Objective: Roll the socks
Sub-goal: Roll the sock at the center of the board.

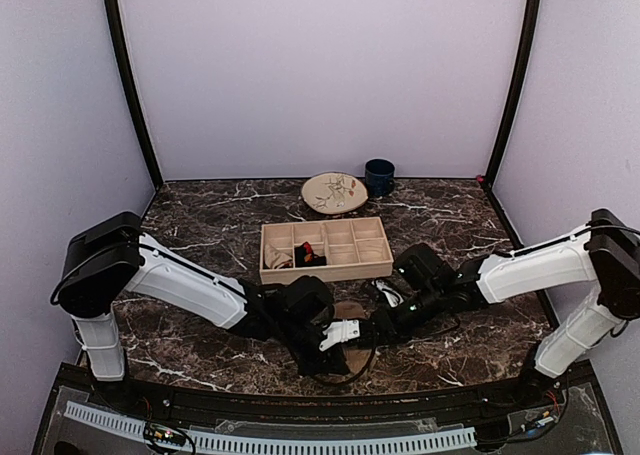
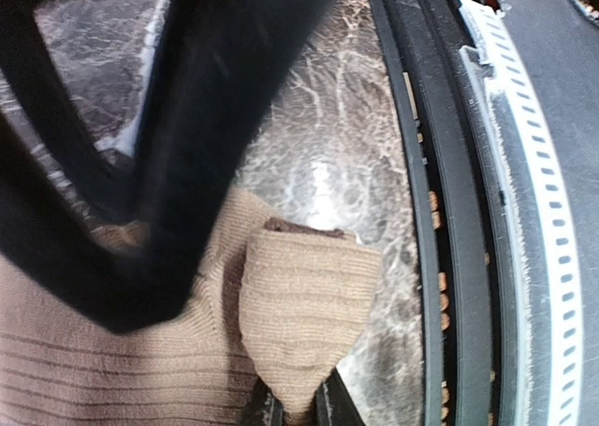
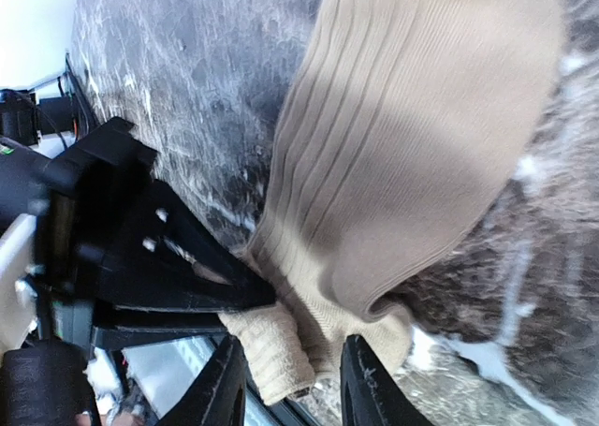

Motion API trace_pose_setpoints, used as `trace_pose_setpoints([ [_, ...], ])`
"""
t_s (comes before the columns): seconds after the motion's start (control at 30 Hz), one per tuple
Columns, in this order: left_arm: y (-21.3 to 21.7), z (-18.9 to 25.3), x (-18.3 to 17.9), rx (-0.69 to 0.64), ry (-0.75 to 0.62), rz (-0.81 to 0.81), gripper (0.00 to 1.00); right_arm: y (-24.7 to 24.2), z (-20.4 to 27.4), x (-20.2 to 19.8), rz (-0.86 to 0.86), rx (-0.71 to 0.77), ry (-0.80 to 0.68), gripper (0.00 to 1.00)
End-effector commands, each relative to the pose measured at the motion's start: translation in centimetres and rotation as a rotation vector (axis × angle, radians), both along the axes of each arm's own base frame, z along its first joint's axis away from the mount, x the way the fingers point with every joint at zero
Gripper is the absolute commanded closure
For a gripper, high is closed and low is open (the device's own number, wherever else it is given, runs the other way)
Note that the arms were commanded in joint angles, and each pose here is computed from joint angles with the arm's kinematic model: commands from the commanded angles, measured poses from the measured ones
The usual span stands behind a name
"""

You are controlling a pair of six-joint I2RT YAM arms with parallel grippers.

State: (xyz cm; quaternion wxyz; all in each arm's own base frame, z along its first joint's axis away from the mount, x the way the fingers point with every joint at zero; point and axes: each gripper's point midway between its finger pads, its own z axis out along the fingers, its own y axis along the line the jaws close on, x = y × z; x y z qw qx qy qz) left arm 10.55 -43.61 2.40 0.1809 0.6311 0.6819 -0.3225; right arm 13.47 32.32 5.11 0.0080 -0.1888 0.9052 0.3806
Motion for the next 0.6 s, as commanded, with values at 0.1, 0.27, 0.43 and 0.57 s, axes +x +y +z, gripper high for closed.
trace_pose_setpoints([
  [0.1,0.3,-0.7,-1.3,0.075,0.158,-0.039,0.90,-2.9,1.3,2.6,-0.109,-0.053,-0.233,0.66],
  [0.27,-0.1,-0.1,-0.8,0.066,0.216,-0.033,0.90,-4.9,1.3,2.9,-0.143,-0.114,-0.336,0.66],
  [0.43,-0.4,0.4,-0.7,0.064,0.275,-0.030,0.90,-5.7,1.7,2.4,-0.136,-0.145,-0.432,0.66],
  [0.57,-0.5,0.4,-0.8,0.081,0.345,-0.033,0.91,-4.9,2.0,1.4,-0.075,-0.160,-0.511,0.65],
])
